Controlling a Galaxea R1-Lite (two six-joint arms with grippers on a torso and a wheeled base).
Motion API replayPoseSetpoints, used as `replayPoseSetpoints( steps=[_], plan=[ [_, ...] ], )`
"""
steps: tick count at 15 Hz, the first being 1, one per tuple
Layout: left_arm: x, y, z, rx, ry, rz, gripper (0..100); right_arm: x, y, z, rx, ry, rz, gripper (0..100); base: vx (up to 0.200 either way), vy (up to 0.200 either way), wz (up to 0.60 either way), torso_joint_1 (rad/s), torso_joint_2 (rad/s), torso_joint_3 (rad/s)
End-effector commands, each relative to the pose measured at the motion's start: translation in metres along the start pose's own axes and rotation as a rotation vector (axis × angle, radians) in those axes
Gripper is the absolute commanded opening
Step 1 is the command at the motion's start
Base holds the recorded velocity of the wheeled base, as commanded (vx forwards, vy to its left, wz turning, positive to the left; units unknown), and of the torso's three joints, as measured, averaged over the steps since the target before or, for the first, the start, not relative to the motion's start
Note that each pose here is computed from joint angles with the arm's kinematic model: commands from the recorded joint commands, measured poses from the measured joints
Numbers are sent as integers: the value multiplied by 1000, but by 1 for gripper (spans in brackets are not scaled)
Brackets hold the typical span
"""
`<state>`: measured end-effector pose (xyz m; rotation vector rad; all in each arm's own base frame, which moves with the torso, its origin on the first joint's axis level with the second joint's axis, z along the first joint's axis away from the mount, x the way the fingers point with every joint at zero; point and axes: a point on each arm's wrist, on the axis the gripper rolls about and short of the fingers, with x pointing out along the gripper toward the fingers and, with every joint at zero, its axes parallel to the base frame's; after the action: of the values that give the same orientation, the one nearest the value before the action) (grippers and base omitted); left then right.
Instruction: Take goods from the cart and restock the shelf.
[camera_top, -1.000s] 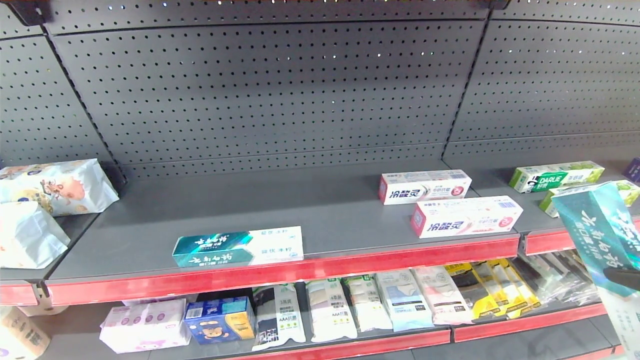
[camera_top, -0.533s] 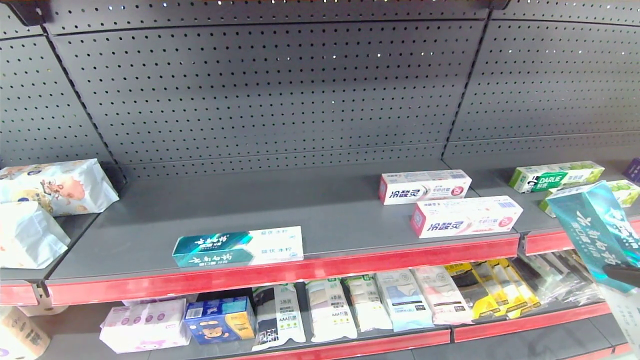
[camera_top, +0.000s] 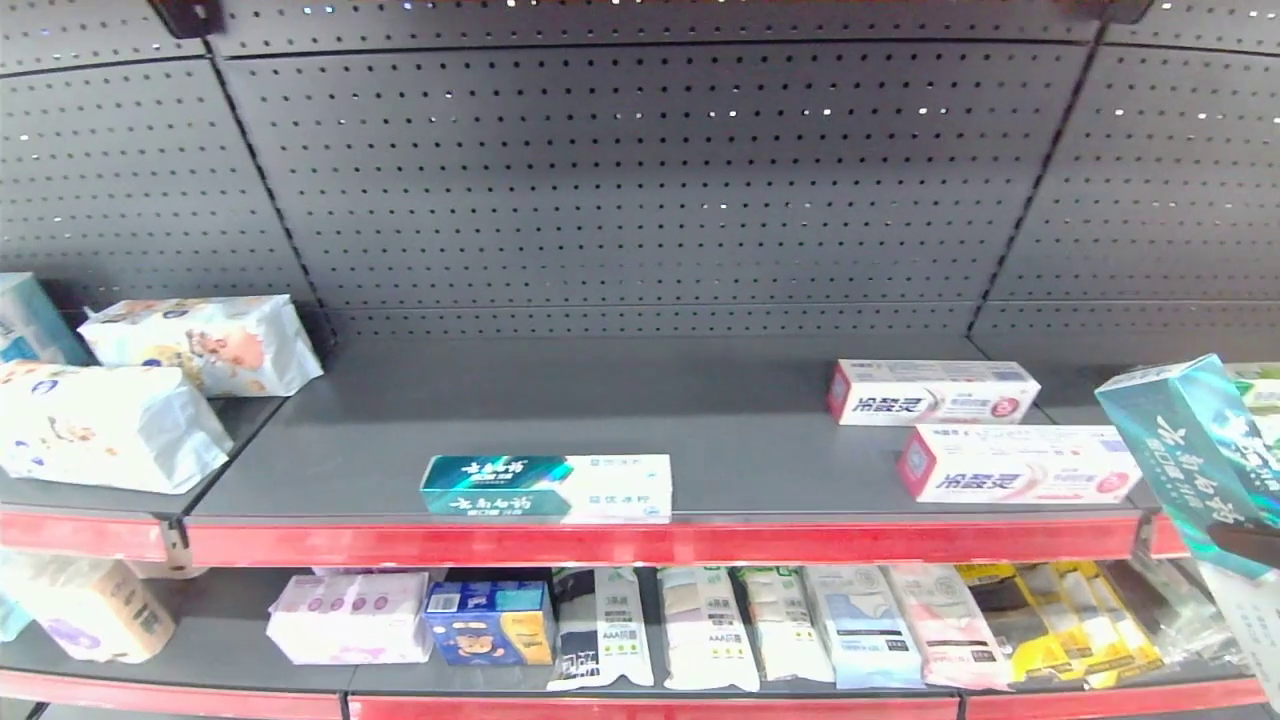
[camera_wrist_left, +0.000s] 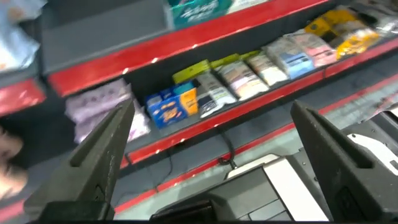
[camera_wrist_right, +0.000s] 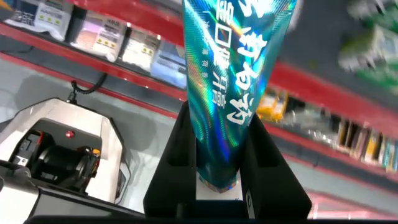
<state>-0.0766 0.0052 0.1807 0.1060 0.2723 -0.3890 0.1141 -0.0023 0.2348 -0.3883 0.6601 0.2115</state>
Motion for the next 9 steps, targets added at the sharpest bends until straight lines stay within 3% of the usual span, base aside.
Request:
replayPoseSetpoints(
  steps=[1,3,7,9],
  plan=[
    [0,0,-2,7,2,0,100,-2,0,0,-2,-6,0,0,0,0,600,2,-2,7],
    [1,-1,-6,18,4,-2,100,-2,0,0,-2,-8,-3,0,0,0,600,-2,0,2],
    [0,-2,-18,26,-15,13,100,-12,-6,18,-37,-78,-21,0,0,0,0,0,0,0],
    [1,-2,-29,28,-12,79,100,-15,-7,28,-73,-111,-14,0,0,0,0,0,0,0]
  ],
)
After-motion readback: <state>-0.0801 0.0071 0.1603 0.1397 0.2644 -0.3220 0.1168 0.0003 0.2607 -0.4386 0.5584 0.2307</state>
